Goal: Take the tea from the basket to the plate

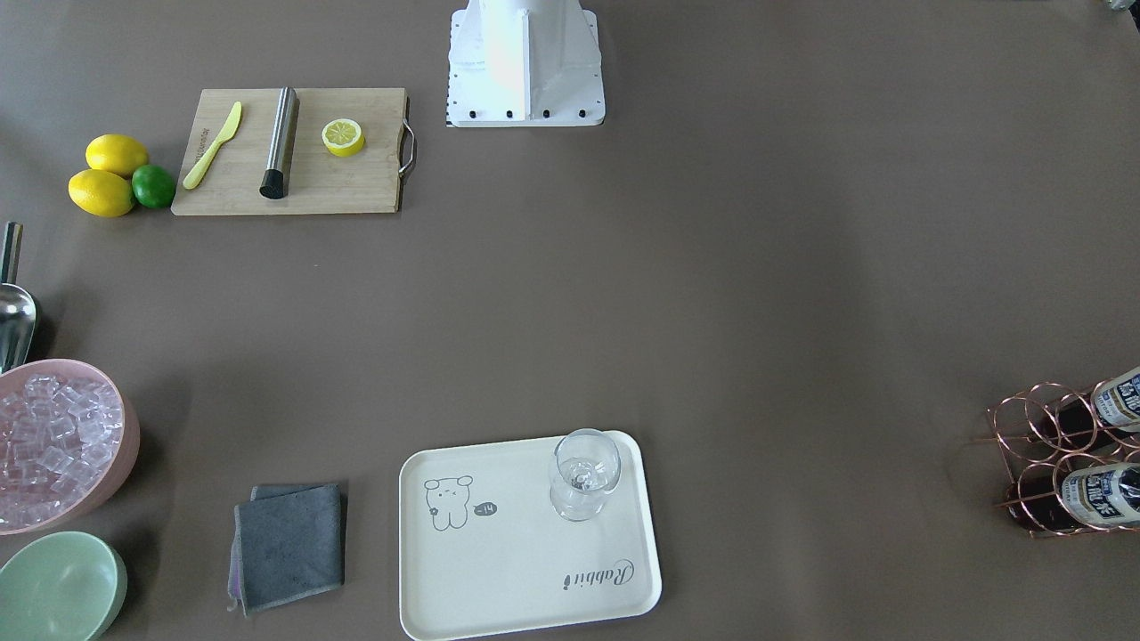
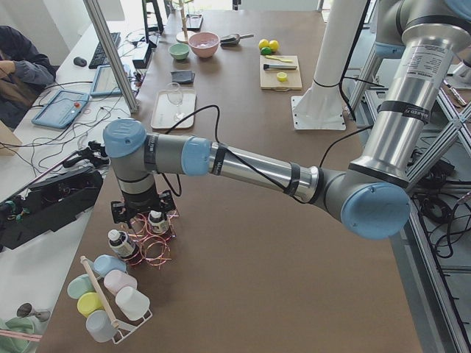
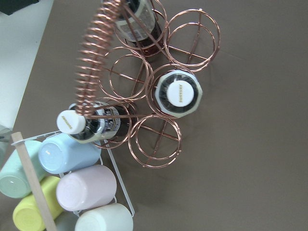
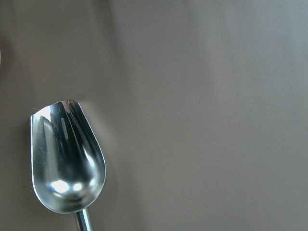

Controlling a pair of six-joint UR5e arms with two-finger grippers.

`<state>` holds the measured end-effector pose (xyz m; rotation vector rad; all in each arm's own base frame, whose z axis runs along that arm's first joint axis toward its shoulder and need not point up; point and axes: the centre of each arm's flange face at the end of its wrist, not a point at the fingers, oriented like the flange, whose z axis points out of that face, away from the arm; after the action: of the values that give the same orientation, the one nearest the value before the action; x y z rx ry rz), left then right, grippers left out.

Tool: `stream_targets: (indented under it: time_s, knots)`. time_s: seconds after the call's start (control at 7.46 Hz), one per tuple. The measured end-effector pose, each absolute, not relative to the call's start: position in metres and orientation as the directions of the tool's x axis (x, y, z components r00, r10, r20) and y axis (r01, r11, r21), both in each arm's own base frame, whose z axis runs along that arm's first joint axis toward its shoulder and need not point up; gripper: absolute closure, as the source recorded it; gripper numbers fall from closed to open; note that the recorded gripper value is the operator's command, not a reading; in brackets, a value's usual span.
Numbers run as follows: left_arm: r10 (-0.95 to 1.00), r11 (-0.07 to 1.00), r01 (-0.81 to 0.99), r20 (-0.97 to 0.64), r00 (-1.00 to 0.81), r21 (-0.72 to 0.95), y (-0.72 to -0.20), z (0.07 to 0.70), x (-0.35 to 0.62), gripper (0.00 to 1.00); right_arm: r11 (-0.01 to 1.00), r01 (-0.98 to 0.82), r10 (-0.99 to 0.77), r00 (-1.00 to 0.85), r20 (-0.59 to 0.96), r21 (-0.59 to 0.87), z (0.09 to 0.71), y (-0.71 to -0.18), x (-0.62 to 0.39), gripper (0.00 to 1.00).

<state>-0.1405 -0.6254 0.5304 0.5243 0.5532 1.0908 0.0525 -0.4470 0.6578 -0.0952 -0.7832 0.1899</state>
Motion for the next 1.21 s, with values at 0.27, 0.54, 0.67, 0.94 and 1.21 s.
stream_targets:
  time_s: [0.27,0.54,0.67,0.94,1.21]
  knots:
    - [0.929,0.355,-0.648,-0.179,0.323,0.674,-0.669,0.521,-0.146,0.05,0.979,-0.132,0.201,0.696,0.689,-0.153,0.658,-0.448,0.051,0.00]
    - [0.947,0.310,-0.637,-0.174,0.269,0.706,-0.689,0.511,-0.124,0.05,0.979,-0.131,0.201,0.698,0.687,-0.153,0.658,-0.448,0.051,0.00]
    - [0.959,0.276,-0.642,-0.161,0.233,0.715,-0.697,0.504,-0.103,0.05,0.979,-0.132,0.202,0.699,0.686,-0.153,0.658,-0.448,0.051,0.00]
    - [0.975,0.220,-0.656,-0.134,0.180,0.722,-0.704,0.496,-0.074,0.07,0.979,-0.133,0.203,0.701,0.684,-0.153,0.658,-0.448,0.052,0.00]
    - [0.979,0.199,-0.664,-0.119,0.164,0.721,-0.705,0.494,-0.066,0.19,0.979,-0.133,0.201,0.701,0.684,-0.152,0.658,-0.448,0.052,0.00]
